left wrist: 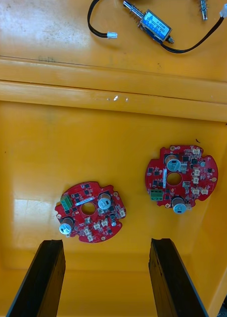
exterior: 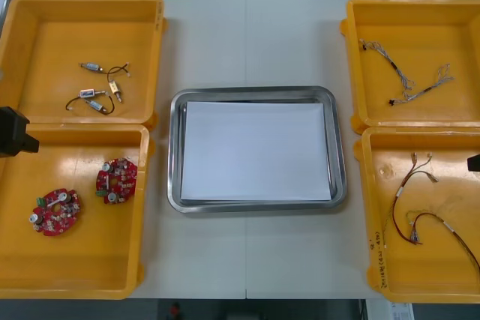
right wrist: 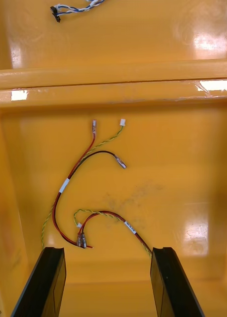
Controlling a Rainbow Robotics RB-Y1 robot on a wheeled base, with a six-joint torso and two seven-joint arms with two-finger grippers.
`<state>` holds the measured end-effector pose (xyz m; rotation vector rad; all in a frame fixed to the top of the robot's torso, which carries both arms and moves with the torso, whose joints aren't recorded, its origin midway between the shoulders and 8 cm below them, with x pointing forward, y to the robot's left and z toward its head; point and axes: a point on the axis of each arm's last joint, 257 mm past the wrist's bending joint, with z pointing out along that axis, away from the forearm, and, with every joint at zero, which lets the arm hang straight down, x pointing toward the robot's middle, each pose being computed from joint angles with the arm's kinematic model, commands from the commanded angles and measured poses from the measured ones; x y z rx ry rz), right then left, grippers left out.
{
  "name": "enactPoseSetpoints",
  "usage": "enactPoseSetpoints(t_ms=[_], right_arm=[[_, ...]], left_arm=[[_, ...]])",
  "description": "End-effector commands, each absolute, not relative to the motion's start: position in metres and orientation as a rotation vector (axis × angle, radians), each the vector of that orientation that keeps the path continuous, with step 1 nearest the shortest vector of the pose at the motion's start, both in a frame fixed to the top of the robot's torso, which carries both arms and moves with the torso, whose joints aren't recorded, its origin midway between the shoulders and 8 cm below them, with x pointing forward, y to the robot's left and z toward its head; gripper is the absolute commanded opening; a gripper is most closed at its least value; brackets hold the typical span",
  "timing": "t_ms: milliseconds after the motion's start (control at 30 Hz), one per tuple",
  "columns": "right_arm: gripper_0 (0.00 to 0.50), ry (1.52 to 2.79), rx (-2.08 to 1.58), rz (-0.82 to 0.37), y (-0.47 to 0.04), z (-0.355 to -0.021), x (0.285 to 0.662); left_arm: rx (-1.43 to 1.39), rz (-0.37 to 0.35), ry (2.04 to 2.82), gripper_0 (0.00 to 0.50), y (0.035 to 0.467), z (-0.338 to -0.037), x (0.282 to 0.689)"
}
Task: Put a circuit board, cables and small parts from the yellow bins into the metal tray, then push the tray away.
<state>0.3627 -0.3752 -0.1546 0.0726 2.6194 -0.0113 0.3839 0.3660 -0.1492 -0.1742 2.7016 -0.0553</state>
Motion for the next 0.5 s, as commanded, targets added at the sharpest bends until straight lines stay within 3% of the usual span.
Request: enactPoseSetpoints(t_ms=[33,500], right_arm=[[0.5,2.622,0.042,-0.07,-0.3875,-0.1497,0.3579],[0.5,2.622,0.042,-0.07,-0.3875,-0.1497,0.3579]], left_arm=[[-0.016,0.058,2.681,0.5,0.3835,-0.1348,0.3811],[-0.016,0.058,2.681,0.5,0.3835,-0.1348,0.3811]])
